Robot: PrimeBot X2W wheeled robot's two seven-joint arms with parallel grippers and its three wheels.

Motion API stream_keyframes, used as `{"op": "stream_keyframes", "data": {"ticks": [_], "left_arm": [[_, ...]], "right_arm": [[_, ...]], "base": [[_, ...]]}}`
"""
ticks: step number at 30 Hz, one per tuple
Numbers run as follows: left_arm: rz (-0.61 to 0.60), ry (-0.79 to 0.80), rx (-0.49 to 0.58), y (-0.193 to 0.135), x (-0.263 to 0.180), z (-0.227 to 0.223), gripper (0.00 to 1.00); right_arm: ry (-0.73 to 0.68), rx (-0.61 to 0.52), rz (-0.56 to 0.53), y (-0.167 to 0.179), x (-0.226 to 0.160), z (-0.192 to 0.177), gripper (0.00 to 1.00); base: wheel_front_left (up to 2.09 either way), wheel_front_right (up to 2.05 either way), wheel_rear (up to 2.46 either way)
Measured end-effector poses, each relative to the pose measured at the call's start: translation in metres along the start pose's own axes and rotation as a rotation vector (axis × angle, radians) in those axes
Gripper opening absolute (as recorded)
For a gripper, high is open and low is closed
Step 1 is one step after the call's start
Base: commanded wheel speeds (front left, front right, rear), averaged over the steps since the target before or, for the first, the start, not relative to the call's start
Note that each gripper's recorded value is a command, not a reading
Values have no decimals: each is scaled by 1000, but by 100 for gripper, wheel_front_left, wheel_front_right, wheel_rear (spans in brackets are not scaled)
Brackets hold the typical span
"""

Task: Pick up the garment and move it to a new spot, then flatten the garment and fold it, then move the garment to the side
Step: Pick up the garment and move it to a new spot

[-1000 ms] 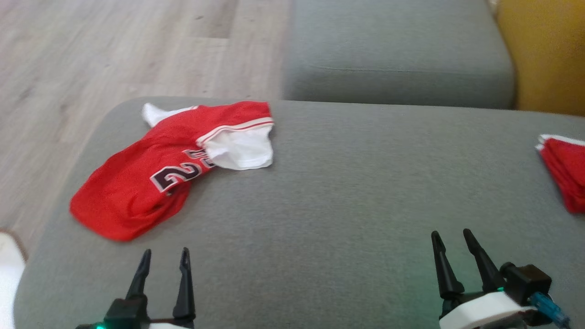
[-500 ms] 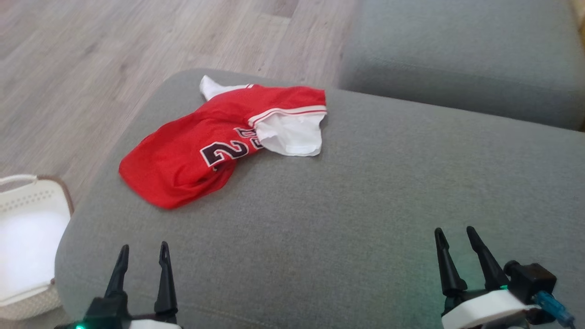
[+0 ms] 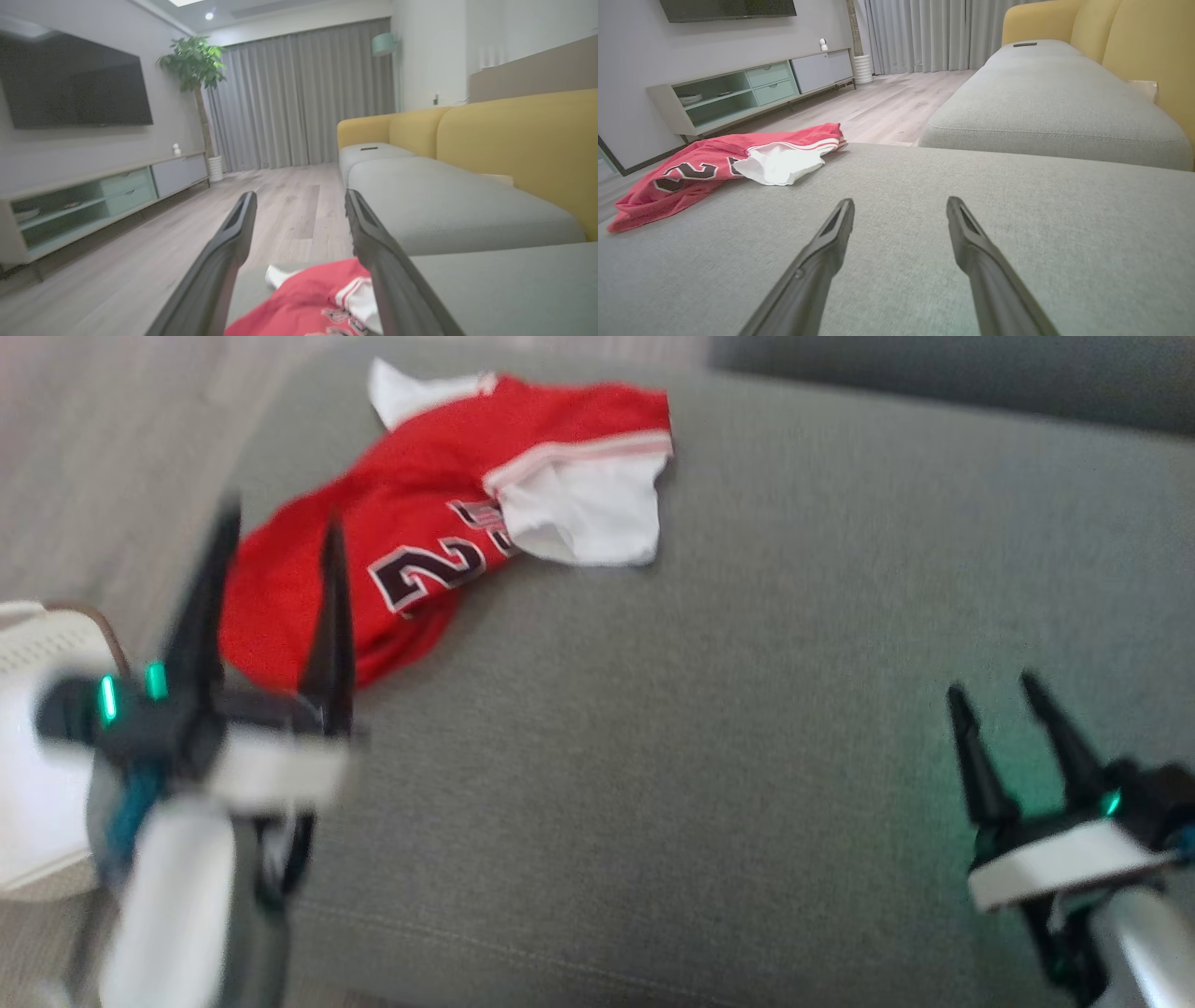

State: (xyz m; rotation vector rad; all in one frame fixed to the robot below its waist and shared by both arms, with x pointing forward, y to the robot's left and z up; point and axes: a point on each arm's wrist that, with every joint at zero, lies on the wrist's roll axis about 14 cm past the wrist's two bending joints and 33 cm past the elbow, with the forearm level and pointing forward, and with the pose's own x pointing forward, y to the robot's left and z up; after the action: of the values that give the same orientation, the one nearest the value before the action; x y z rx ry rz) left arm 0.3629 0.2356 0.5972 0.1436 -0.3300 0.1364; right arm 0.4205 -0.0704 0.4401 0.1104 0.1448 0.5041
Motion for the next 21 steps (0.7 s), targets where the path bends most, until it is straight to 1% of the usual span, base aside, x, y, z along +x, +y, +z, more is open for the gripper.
{"op": "stream_keyframes", "data": {"ticks": [2, 4, 7, 9, 11, 15, 18, 21], "left_arm": [[-91, -34, 9, -14, 37, 4, 100], [-176, -15, 3, -33, 72, -2, 100], [-305, 81, 3, -69, 120, -24, 100], [-360, 163, -8, -90, 146, -43, 100], [-390, 273, -38, -106, 166, -70, 100], [-437, 520, -92, -135, 179, -135, 100], [-450, 704, -114, -147, 174, -187, 100], [-459, 878, -102, -155, 159, -236, 100]], "right_arm": [[-5, -7, 0, -11, 10, 1, 100], [1, -14, -6, -23, 17, -3, 100], [11, -22, -21, -42, 25, -10, 100], [13, -23, -33, -54, 29, -12, 100], [7, -21, -48, -64, 33, -13, 100], [2, -22, -93, -85, 31, -14, 100], [26, -23, -140, -103, 21, -23, 100], [50, -24, -190, -120, 11, -31, 100]], "base": [[0, 0, 0], [0, 0, 0], [0, 0, 0], [0, 0, 0], [0, 0, 0], [0, 0, 0], [0, 0, 0], [0, 0, 0]]}}
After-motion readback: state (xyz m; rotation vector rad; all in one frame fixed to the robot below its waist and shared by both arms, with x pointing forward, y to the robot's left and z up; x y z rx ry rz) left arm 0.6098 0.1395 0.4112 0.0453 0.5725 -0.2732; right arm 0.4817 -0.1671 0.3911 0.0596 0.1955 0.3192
